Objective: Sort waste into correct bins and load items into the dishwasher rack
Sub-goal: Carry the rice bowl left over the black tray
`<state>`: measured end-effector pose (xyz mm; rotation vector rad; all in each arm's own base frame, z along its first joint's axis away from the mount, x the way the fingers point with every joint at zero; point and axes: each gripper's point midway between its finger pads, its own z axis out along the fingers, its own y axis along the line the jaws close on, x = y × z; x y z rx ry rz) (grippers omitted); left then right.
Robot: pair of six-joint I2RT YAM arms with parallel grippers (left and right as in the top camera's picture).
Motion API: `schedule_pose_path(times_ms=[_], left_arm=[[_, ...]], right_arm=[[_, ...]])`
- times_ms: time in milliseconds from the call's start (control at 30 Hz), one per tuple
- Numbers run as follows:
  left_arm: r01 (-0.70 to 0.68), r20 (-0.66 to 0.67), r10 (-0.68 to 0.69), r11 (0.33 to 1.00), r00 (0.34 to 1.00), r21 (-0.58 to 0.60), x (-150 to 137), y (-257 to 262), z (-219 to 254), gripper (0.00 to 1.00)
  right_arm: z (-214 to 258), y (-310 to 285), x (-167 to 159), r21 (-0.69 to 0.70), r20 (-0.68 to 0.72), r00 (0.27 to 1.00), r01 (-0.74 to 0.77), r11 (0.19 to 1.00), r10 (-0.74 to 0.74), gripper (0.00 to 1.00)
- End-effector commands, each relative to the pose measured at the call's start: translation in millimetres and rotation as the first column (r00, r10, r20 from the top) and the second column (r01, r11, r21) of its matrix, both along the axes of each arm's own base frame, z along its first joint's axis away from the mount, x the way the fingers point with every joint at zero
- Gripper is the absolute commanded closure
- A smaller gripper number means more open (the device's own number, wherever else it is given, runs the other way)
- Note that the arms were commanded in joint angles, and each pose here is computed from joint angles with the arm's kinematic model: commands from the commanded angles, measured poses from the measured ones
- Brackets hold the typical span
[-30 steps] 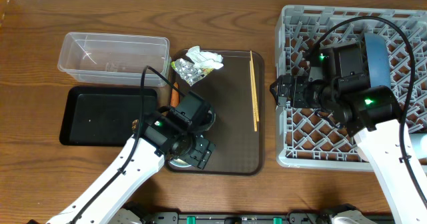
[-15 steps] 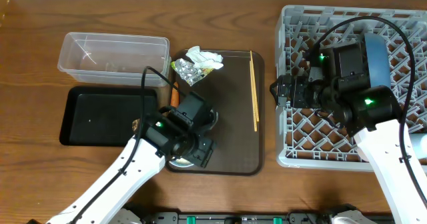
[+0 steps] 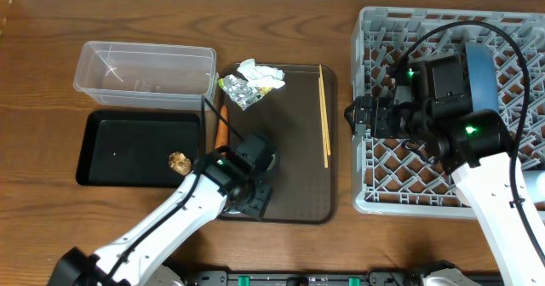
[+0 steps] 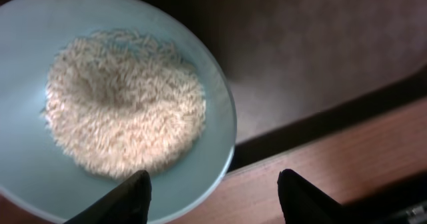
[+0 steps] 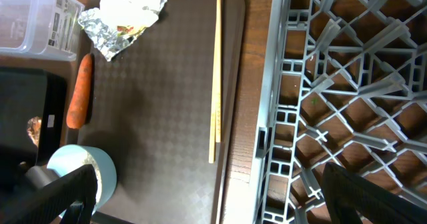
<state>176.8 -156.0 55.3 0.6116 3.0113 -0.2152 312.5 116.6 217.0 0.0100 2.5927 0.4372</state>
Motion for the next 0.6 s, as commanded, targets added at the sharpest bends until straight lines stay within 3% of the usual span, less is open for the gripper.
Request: schedule_pose_path(times_ms=[0, 200, 567], left_arm=[[-0.009, -0.038, 0.010, 0.999, 0.999, 0.036, -5, 4, -15, 0.45], [0.071, -0.089, -0.064, 0.994, 0.994, 0.078, -13, -6, -37, 0.53], [0.100, -0.082, -0.086, 0.978, 0.993, 0.185, -7, 1, -60, 0.81]], right_arm=[[6, -2, 1, 0.009, 0.012, 1.000, 0.017, 1.000, -0.017, 0.01], [5, -2, 1, 0.009, 0.011, 1.000, 0.017, 1.000, -0.017, 0.01], [5, -2, 1, 0.009, 0.011, 1.000, 0.017, 1.000, -0.017, 0.01]])
